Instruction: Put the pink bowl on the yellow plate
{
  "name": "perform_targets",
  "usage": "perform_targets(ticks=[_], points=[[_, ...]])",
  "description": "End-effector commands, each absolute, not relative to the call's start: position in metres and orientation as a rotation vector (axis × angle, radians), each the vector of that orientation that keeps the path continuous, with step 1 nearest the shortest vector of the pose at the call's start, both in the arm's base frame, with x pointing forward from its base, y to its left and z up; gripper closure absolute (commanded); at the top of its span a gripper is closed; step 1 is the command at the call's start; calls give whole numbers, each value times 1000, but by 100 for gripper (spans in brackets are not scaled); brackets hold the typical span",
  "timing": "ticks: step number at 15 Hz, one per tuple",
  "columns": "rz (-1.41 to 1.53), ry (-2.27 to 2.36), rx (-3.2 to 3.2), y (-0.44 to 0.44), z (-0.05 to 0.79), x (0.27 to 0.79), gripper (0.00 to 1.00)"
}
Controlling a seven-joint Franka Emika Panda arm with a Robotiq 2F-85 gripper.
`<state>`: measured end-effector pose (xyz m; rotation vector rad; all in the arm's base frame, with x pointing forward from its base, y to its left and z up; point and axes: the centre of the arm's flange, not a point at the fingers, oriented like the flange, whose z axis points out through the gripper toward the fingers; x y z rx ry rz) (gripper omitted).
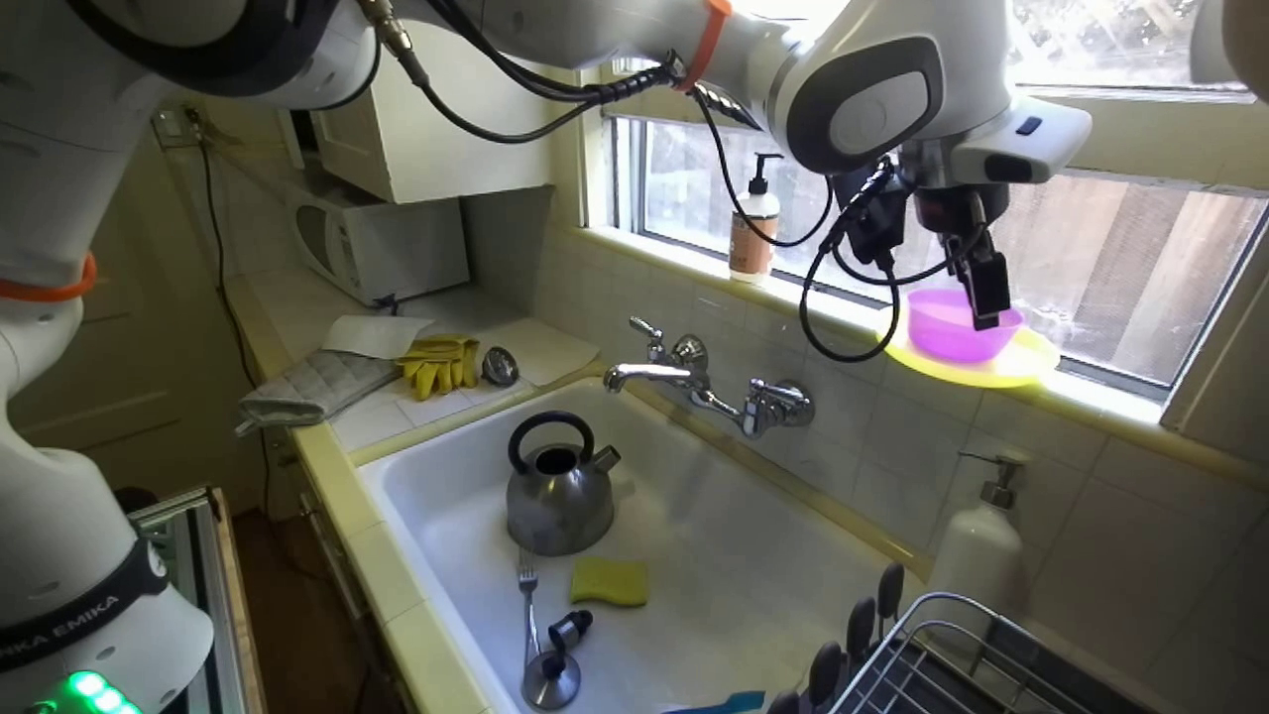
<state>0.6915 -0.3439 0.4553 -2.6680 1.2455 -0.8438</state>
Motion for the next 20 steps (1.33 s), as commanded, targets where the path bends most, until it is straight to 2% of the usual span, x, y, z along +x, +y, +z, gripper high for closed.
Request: perform_targets(ticks=[1, 20], points=[[-795, 1154, -2716, -313, 468, 671, 0], [-717, 760, -3007, -225, 497, 554, 0]])
